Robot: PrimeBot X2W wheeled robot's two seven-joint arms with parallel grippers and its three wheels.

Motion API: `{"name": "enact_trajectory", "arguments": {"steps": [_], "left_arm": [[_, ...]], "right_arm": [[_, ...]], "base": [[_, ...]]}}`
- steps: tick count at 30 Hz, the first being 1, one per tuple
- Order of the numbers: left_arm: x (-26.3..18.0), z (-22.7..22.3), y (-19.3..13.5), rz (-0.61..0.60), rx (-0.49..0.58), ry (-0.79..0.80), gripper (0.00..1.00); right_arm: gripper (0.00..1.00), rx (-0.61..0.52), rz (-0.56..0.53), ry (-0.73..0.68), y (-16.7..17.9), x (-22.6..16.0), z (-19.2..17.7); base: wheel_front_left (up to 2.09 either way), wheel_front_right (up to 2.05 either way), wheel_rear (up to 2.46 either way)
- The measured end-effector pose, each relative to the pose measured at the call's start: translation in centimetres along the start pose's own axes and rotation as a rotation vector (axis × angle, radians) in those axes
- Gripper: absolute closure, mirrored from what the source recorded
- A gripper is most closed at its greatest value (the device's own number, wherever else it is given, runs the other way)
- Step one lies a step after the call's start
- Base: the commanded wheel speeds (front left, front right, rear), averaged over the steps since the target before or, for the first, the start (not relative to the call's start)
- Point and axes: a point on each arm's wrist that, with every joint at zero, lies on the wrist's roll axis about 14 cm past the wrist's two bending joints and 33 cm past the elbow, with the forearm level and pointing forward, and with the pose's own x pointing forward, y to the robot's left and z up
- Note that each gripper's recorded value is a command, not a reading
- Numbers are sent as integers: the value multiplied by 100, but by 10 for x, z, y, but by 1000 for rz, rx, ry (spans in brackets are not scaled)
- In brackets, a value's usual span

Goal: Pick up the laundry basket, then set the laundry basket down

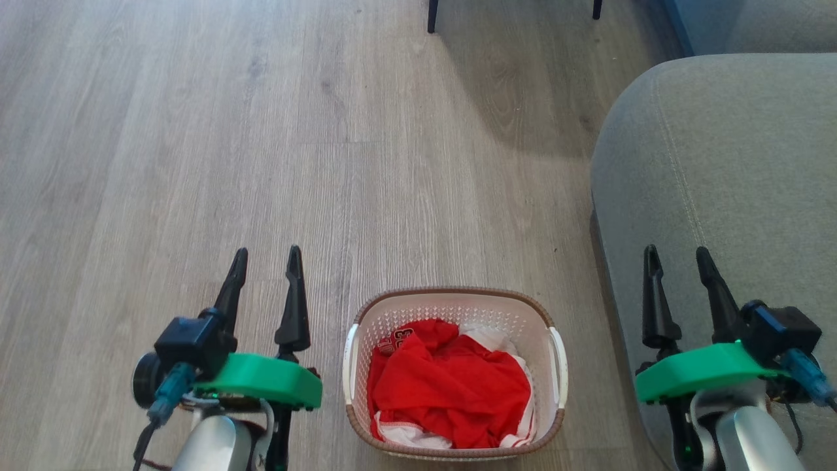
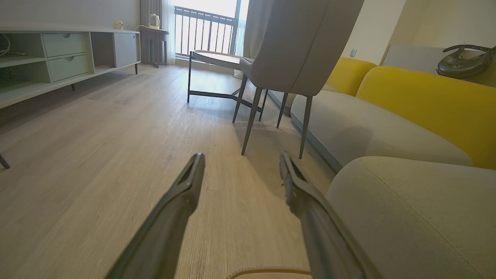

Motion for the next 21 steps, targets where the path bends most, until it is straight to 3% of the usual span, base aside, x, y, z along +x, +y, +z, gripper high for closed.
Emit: {"name": "enact_trajectory", "arguments": {"steps": [21], "left_arm": [[2, -2, -7, -31, -29, 6, 0]], "right_arm": [[0, -4, -7, -5, -2, -4, 2]], "base": [[0, 0, 0]]}}
